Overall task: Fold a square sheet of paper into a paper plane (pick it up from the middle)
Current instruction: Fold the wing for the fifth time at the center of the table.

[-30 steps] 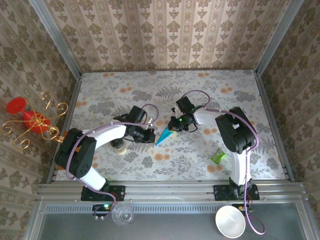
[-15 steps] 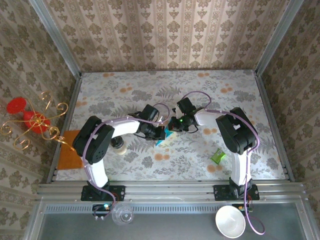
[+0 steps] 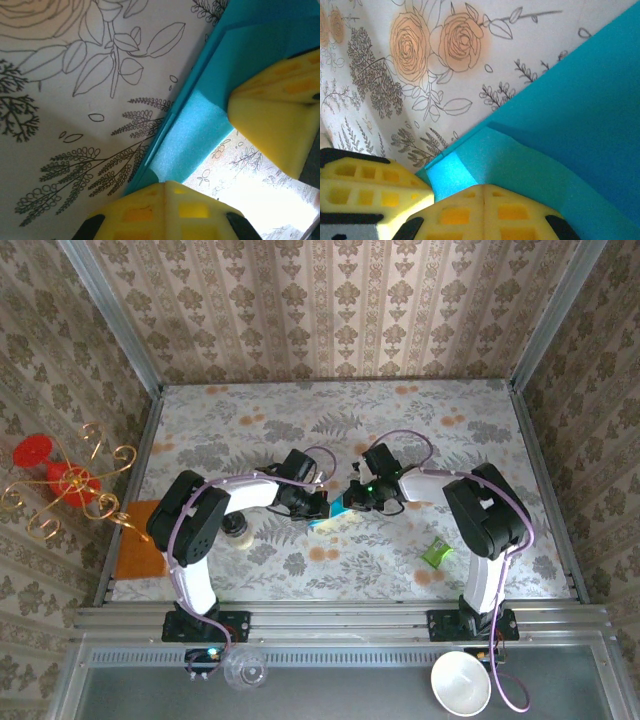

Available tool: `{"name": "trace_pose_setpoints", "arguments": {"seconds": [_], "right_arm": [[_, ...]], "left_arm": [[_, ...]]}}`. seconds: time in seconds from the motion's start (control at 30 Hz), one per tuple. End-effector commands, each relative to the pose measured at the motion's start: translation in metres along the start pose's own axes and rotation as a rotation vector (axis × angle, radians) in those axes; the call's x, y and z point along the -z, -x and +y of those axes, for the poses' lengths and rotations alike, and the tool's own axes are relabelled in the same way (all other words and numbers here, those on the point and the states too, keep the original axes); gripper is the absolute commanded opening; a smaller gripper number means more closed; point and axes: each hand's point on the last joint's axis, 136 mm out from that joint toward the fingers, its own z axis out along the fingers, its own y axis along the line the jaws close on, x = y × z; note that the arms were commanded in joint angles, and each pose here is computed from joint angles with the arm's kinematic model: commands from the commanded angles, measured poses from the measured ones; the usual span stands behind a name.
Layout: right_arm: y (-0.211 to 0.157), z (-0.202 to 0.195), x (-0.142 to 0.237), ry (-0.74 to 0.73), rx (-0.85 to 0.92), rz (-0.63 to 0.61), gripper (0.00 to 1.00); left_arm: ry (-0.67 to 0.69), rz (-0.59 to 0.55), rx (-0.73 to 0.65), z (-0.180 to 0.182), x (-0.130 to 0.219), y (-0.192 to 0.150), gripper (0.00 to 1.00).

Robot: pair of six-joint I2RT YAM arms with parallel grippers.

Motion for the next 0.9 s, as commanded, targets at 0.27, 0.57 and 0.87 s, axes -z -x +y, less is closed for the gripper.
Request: {"name": "trace_pose_setpoints", "arguments": {"seconds": [0.27, 0.57, 0.87], "right_arm": [[0.008, 0.019, -0.002, 0.048, -0.024, -0.074, 0.07], [0.002, -0.020, -0.009, -0.044, -0.090, -0.083, 0.05], [0.009, -0.074, 0.009, -0.102, -0.183, -0.135, 0.05]], "left_arm": [[0.068, 0.046, 0.068, 0.025, -0.009, -0.015, 0.00], [0.096, 0.066, 0.093, 0.035, -0.010, -0.021, 0.00], [0.120, 0.097, 0.132, 0.049, -0.009, -0.038, 0.00]]}}
